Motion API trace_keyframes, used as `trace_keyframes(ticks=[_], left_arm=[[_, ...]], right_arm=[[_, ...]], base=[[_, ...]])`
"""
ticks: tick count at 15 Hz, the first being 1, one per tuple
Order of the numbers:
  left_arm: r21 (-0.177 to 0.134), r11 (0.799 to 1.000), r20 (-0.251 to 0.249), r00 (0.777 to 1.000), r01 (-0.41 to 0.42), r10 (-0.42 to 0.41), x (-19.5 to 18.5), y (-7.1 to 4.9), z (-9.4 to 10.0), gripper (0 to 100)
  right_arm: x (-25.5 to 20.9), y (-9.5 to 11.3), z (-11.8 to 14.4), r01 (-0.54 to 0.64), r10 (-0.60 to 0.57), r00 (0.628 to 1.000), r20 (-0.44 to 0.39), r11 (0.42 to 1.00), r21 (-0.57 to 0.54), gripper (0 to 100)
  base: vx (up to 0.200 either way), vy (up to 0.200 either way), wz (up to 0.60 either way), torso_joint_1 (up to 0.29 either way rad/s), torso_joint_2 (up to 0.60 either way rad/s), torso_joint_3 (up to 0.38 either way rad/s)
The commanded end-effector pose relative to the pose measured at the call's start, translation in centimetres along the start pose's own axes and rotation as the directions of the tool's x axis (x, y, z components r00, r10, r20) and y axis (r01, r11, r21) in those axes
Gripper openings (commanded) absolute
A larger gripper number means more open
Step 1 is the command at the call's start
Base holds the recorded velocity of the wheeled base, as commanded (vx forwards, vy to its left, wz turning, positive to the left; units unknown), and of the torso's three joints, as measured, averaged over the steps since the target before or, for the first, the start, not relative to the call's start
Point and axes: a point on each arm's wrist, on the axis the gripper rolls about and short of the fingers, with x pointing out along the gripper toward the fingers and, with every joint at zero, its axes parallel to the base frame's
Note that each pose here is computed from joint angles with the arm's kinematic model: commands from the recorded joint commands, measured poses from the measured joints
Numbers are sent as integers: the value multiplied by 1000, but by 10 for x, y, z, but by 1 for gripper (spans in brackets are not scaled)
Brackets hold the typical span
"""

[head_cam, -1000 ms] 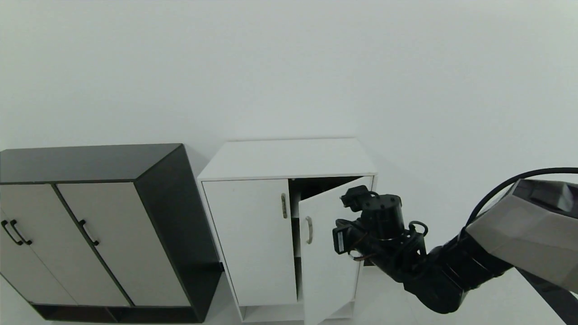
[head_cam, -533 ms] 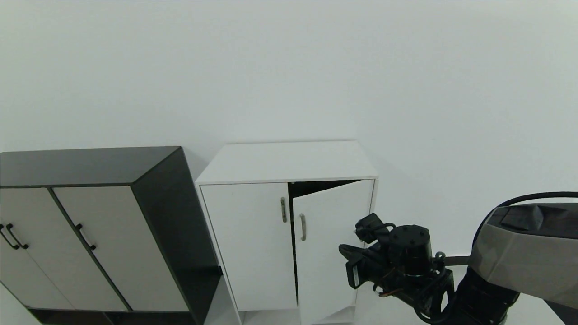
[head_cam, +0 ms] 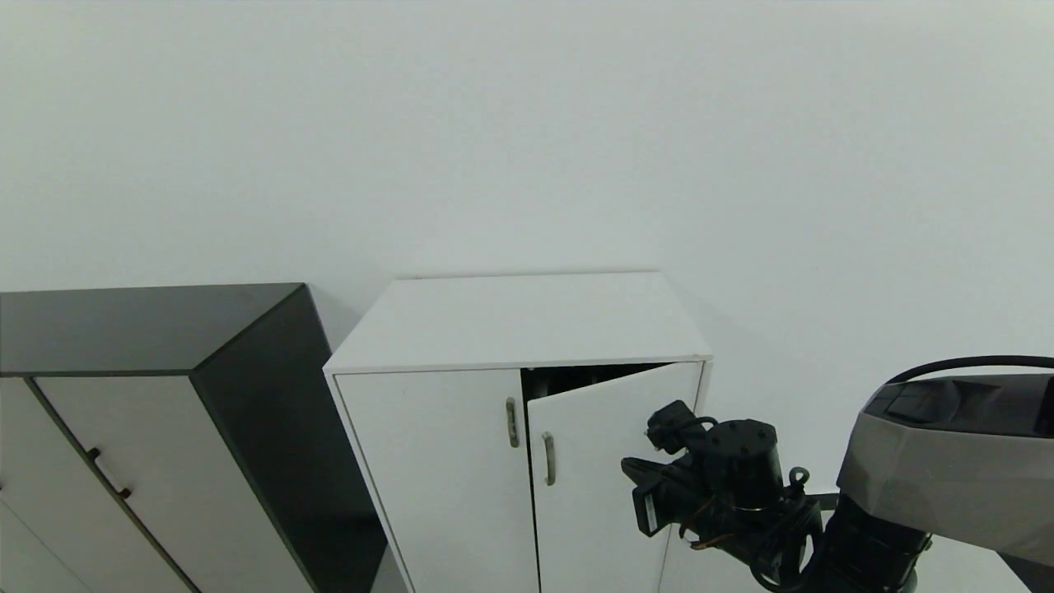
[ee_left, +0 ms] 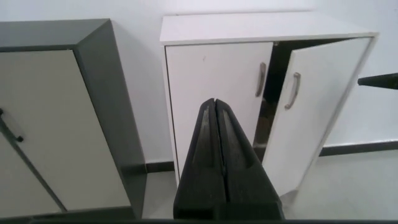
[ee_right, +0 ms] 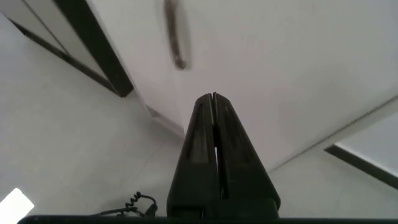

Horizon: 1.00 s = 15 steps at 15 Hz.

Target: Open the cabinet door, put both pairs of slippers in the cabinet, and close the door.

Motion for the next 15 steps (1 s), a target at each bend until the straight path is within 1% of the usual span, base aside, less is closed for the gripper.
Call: trace_keyframes(ticks=[1, 4, 7, 9, 15], left_arm=[[0, 1000, 0, 1000, -1, 1, 0, 0, 0, 0], [0, 1000, 0, 1000, -1, 1, 0, 0, 0, 0], [-1, 1000, 0, 1000, -1, 1, 0, 0, 0, 0], [-1, 1000, 0, 1000, -1, 1, 0, 0, 0, 0], [-1, 1000, 0, 1000, -1, 1, 0, 0, 0, 0]], right_arm=[[5, -2, 0, 6, -6, 1000, 5, 1000, 3, 0], [12, -3, 2, 9, -9, 1000, 21, 1000, 5, 0], [34, -22, 3, 54, -55, 998, 33, 998, 24, 0], [40, -32, 1, 60, -62, 998, 33, 998, 32, 0], [54, -47, -4, 95, -96, 995, 38, 995, 45, 0]], base=[[0, 0, 0, 0, 0, 0], [0, 0, 0, 0, 0, 0], [0, 0, 0, 0, 0, 0], [0, 0, 0, 0, 0, 0], [0, 0, 0, 0, 0, 0]])
